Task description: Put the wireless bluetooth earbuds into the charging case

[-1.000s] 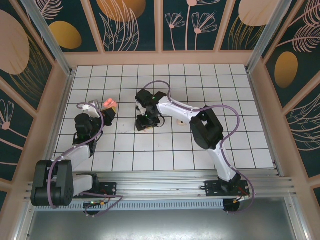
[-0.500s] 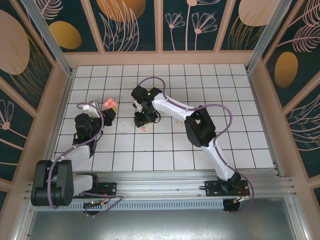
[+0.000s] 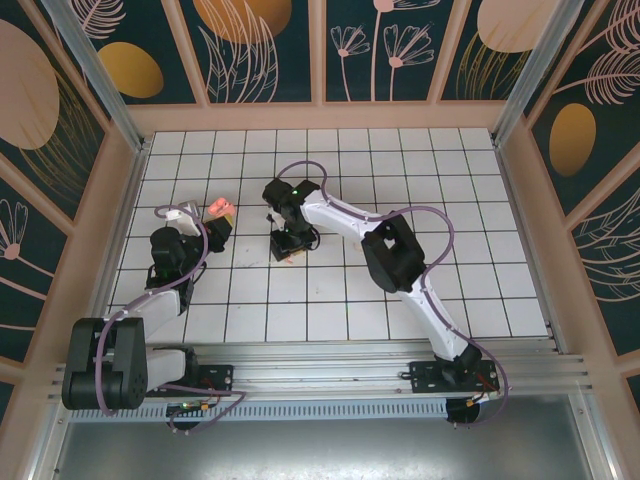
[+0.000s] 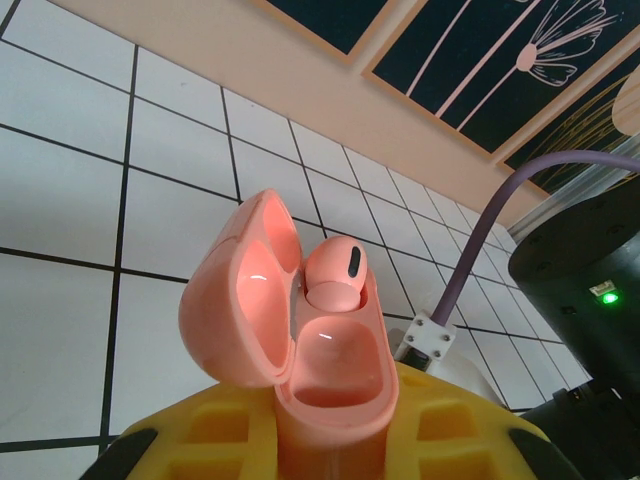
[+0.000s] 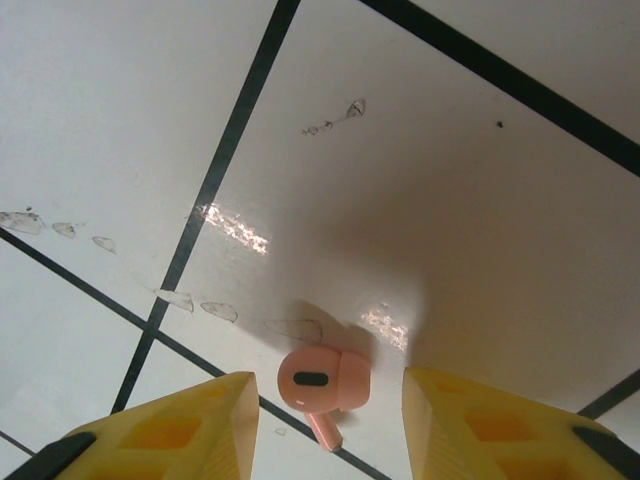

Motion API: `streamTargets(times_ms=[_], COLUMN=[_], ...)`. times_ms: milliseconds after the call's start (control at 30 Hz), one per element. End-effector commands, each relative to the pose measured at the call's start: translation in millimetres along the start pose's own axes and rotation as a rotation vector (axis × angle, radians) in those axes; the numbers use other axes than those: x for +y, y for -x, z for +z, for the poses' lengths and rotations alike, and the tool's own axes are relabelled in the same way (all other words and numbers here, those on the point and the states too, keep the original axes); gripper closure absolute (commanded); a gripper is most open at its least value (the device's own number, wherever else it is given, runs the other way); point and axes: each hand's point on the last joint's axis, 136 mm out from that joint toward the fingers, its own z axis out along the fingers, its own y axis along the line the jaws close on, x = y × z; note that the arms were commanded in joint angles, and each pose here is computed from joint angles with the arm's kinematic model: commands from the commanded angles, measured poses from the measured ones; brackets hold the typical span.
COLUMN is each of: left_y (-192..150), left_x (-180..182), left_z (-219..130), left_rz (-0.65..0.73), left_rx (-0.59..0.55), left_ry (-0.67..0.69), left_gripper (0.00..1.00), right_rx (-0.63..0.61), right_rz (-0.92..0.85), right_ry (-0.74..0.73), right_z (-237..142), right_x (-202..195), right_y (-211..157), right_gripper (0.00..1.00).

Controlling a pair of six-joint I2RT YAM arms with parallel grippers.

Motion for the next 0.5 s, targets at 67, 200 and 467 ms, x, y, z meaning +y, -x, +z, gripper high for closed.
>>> streamTargets(times_ms=[67,200,467], left_y=[12.4,11.3,10.9], left_x=[-5.2,-4.5,-4.7], left_z=[1.9,1.3,1.9], left_rz=[0.018,0.016,0.016], left_rx=[-0.03,-0.029,-0.025], left_ry=[-0.02,-0.018,-0.019], left_gripper=[0.87,0.87,0.87], right_rx=[0.003,0.001,-0.001], right_rz=[-0.01,-0.01,-0.004], right_ry=[0.002,0.007,-0.02], right_z=[5.0,7.6,11.1], right_x=[-1.9,-1.5,-6.5], right_y=[4.1,5.5,5.3], right_gripper=[0.6,0.61,0.63])
